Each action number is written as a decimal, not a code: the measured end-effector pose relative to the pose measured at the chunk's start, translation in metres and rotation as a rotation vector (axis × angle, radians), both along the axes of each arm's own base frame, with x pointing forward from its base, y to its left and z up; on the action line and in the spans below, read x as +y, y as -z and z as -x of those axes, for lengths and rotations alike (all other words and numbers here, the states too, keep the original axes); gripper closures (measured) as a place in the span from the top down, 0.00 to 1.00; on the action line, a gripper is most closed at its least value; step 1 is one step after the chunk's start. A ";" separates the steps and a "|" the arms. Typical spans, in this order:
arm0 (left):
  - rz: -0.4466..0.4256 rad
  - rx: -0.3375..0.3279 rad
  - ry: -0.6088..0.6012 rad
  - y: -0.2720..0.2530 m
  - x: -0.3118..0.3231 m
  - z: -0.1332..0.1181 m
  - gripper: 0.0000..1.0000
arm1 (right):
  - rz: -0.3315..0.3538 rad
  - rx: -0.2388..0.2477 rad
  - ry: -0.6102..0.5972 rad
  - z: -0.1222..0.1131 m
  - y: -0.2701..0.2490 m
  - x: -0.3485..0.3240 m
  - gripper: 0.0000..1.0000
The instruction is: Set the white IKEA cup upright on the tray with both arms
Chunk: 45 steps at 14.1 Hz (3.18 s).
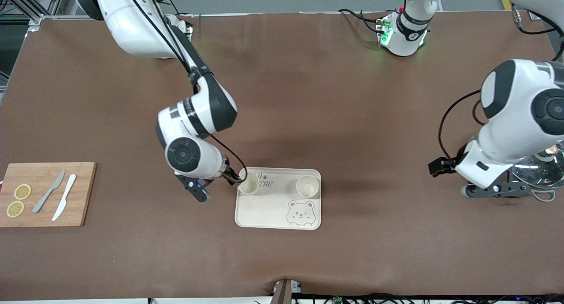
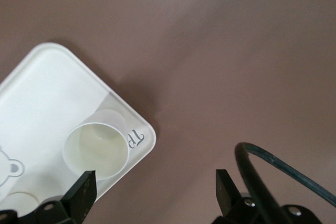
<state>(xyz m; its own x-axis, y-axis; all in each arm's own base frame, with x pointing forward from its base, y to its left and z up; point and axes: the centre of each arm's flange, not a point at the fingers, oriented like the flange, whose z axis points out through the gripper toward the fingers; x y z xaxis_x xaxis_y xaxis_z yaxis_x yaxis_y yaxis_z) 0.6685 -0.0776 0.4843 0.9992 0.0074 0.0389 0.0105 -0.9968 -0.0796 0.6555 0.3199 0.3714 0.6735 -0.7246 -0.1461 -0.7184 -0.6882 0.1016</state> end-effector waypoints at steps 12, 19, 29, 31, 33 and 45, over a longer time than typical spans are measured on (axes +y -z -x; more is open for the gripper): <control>-0.037 -0.033 0.061 -0.069 0.077 0.023 1.00 | -0.130 -0.034 -0.375 0.050 -0.148 -0.215 1.00; -0.054 -0.097 0.055 -0.112 0.073 0.041 1.00 | -0.109 -0.112 -0.622 0.084 -0.207 -0.311 1.00; -0.007 -0.069 0.099 -0.139 0.065 0.067 1.00 | -0.078 -0.123 -0.866 0.127 -0.267 -0.312 1.00; 0.015 -0.063 0.102 -0.140 0.061 0.071 1.00 | -0.066 -0.102 -0.870 0.129 -0.266 -0.315 1.00; 0.025 -0.054 0.102 -0.142 0.053 0.081 1.00 | -0.053 -0.076 -0.868 0.130 -0.264 -0.317 1.00; 0.084 0.023 -0.010 -0.154 0.030 0.127 1.00 | -0.052 -0.058 -0.862 0.131 -0.261 -0.321 1.00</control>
